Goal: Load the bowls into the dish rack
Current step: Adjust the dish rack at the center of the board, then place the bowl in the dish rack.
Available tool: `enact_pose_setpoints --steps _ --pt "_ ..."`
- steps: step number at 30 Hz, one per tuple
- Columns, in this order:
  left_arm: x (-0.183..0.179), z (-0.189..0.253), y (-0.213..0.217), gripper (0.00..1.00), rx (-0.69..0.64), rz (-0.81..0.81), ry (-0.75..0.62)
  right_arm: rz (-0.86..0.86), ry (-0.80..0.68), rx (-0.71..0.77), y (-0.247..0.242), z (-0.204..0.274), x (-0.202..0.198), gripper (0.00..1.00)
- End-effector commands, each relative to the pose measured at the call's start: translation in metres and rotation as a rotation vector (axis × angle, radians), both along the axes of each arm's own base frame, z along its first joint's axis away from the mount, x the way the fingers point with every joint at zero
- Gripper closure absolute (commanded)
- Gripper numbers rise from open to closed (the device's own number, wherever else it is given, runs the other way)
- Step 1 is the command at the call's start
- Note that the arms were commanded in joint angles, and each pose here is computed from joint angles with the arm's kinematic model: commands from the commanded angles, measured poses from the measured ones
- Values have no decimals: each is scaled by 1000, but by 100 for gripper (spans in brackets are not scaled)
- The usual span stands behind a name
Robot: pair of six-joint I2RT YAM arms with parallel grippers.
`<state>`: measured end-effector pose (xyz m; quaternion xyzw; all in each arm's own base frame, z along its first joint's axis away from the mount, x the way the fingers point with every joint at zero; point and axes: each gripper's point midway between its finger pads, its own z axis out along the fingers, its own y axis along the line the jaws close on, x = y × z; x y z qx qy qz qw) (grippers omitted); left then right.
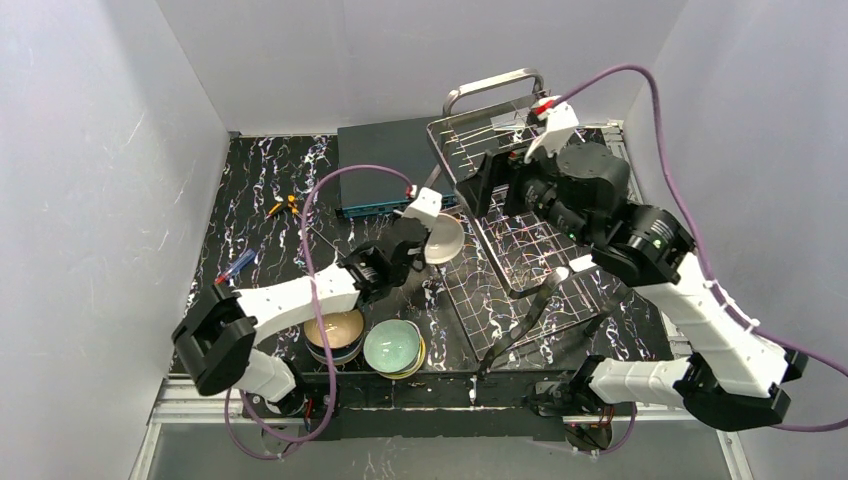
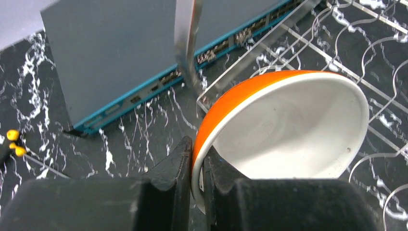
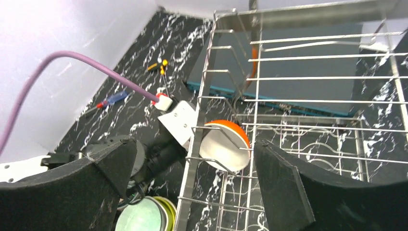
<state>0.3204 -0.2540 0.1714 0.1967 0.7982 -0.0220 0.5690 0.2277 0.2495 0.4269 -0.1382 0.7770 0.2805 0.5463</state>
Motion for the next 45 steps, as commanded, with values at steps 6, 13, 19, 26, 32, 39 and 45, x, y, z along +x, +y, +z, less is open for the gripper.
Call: enact_pose_setpoints --steps 6,13,19,26,32,39,45 --pt "48 49 -42 100 -7 140 -211 -97 -196 73 -35 49 2 1" --pt "67 47 -66 100 -62 212 -265 -91 -212 36 -35 48 4 1" --pt "75 43 -72 100 -161 292 -307 -67 -214 6 -29 43 5 1" --pt "67 37 -91 100 -188 214 -400 -52 -222 -13 -28 41 5 2" --pt "59 34 -90 100 -227 223 -395 -48 -225 -16 -28 41 4 1" --pt "52 24 -94 100 -247 218 -376 -42 -226 -22 -28 39 3 1" --pt "57 16 -111 100 -241 204 -365 -32 -232 -33 -28 41 2 1"
